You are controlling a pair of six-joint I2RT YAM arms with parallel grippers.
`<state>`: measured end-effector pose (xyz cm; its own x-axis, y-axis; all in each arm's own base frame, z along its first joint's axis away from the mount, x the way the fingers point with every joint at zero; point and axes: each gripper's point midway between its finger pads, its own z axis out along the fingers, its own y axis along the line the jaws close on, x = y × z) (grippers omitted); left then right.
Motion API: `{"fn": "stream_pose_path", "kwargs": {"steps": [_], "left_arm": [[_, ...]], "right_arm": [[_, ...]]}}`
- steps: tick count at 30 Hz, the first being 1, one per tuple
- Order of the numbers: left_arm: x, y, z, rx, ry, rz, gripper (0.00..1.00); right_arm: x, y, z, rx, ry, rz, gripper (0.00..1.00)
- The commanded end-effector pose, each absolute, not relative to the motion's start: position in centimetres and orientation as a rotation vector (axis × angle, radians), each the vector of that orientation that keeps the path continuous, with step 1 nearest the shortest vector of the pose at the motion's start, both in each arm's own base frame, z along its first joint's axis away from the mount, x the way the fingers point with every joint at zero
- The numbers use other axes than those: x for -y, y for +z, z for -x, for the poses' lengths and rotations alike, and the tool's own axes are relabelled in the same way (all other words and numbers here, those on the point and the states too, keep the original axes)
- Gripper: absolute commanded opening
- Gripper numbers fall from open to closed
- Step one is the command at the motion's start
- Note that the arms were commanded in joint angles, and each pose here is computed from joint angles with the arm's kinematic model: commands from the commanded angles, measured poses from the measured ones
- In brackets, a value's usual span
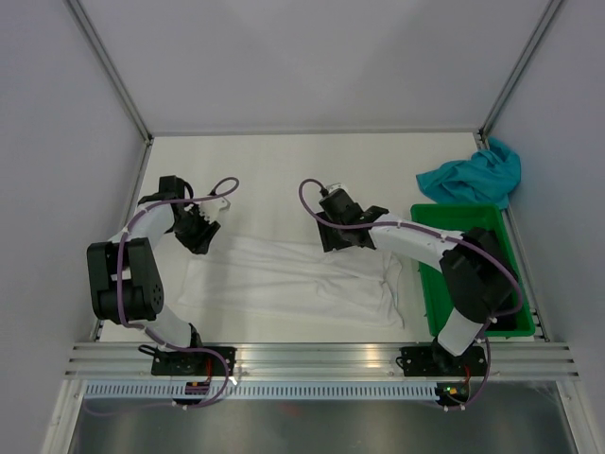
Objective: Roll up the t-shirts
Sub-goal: Fold the tshirt
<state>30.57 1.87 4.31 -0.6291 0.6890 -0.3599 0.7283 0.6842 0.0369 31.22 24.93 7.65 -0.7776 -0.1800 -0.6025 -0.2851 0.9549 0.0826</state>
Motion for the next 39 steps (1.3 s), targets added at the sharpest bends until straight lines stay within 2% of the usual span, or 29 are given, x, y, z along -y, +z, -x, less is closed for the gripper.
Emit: {"fn": "stream_pose_path", "kwargs": {"steps": [1, 6, 10, 15, 18, 19, 21, 30, 39], "left_arm": [[-2.0, 5.1, -30.8, -2.61, -0.159, -0.955, 0.55], [-1.8, 4.2, -30.5, -2.63, -0.172, -0.931, 0.55], [-2.0, 4.1, -30.4, -2.633, -0.166, -0.927, 0.55], [-2.1, 4.1, -30.4, -2.634, -0.151, -0.938, 0.54], [-2.2, 3.9, -30.3, -2.638, -0.145, -0.939, 0.54], [-2.2, 3.9, -30.3, -2.635, -0.144, -0.942, 0.54], [-2.2, 3.9, -30.2, -2.632, -0.144, -0.944, 0.54], [-2.5, 3.4, -30.2, -2.638, -0.123, -0.954, 0.54], [-2.7, 3.6, -30.2, -2.631, -0.106, -0.969, 0.54]], "right_arm": [[-26.3, 6.9, -31.9, -2.499, 0.223, 0.37, 0.62], [-26.5, 5.0, -30.2, -2.55, 0.231, 0.375, 0.57], [-26.6, 4.3, -28.7, -2.567, 0.25, 0.349, 0.36], [-26.3, 2.9, -27.6, -2.597, 0.251, 0.329, 0.33], [-26.3, 3.1, -27.7, -2.587, 0.25, 0.3, 0.2], [-26.3, 3.6, -27.7, -2.573, 0.259, 0.29, 0.12], [-26.2, 3.9, -27.4, -2.568, 0.269, 0.274, 0.02], [-27.4, 5.5, -24.0, -2.559, 0.32, 0.259, 0.0], [-27.9, 4.6, -20.2, -2.6, 0.388, 0.224, 0.01]]}}
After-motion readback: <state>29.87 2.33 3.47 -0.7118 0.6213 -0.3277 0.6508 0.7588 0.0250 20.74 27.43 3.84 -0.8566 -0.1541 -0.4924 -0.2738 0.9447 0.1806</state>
